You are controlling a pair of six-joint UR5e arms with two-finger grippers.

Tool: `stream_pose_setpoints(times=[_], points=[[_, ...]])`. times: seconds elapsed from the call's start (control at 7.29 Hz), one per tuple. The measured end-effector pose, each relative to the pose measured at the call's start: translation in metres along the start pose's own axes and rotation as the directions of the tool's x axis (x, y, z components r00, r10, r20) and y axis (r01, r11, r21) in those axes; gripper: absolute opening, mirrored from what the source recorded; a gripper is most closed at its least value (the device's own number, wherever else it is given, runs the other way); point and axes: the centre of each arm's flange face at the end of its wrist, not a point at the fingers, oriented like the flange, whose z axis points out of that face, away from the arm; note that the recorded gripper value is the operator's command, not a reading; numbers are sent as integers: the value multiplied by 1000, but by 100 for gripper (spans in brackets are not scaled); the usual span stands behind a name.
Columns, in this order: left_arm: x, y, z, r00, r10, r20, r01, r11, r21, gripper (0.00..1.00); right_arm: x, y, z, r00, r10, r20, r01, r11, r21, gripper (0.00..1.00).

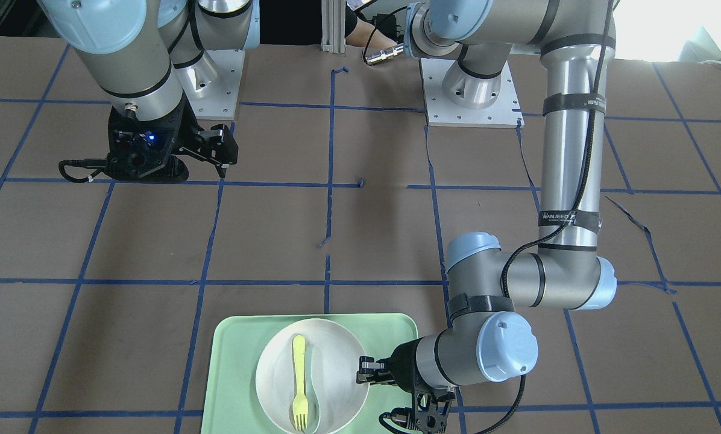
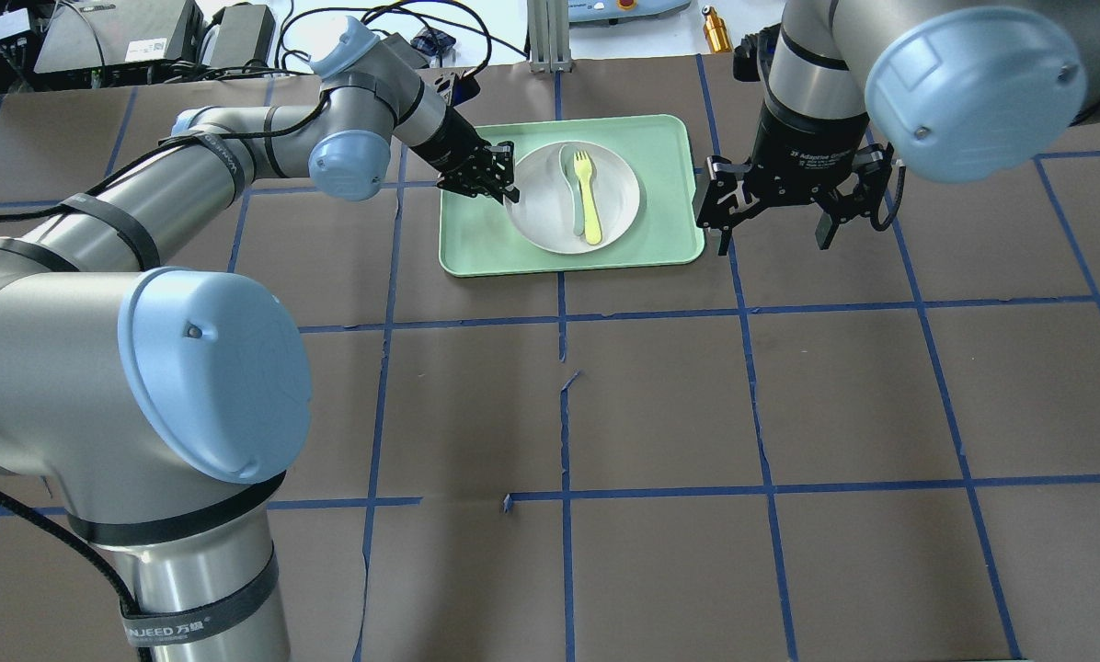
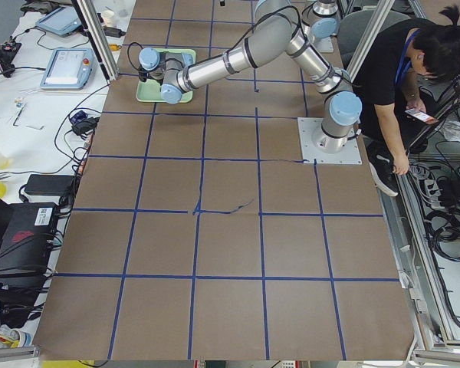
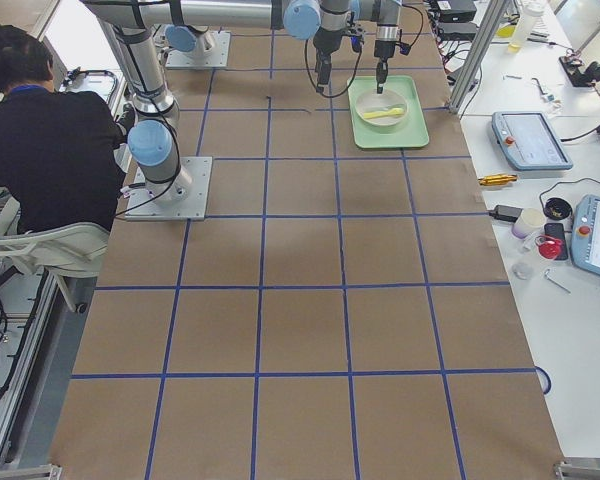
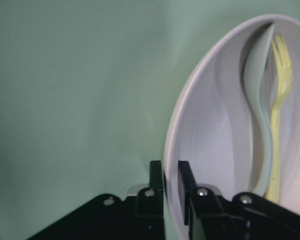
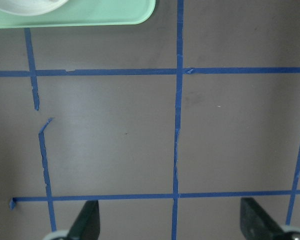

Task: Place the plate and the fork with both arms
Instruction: 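Release the plate and lift the left gripper while the right gripper moves over the plate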

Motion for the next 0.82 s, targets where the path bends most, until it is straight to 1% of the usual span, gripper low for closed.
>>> stream_pose_setpoints(times=[0.14,0.27,0.41,0.55,0.69,0.82], points=[[5,-1,-16,1000,15,16,-15,1000,23,100,-2,-14,3,1000,8,4,-8,999,41,100],[7,1,-40,995,50,89,-53,998,39,100,-4,-35,14,1000,12,9,-13,997,81,88],[2,7,-69,972,101,212,-108,994,21,100,-8,-62,29,1000,13,15,-15,991,135,80],[-8,17,-95,945,137,295,-138,990,-18,100,-14,-91,44,999,19,26,-23,983,184,73],[-22,29,-116,932,150,331,-143,989,-46,100,-25,-122,56,997,39,64,-52,975,217,67],[-31,41,-126,927,156,341,-143,988,-61,100,-42,-153,71,991,67,118,-93,969,231,64]])
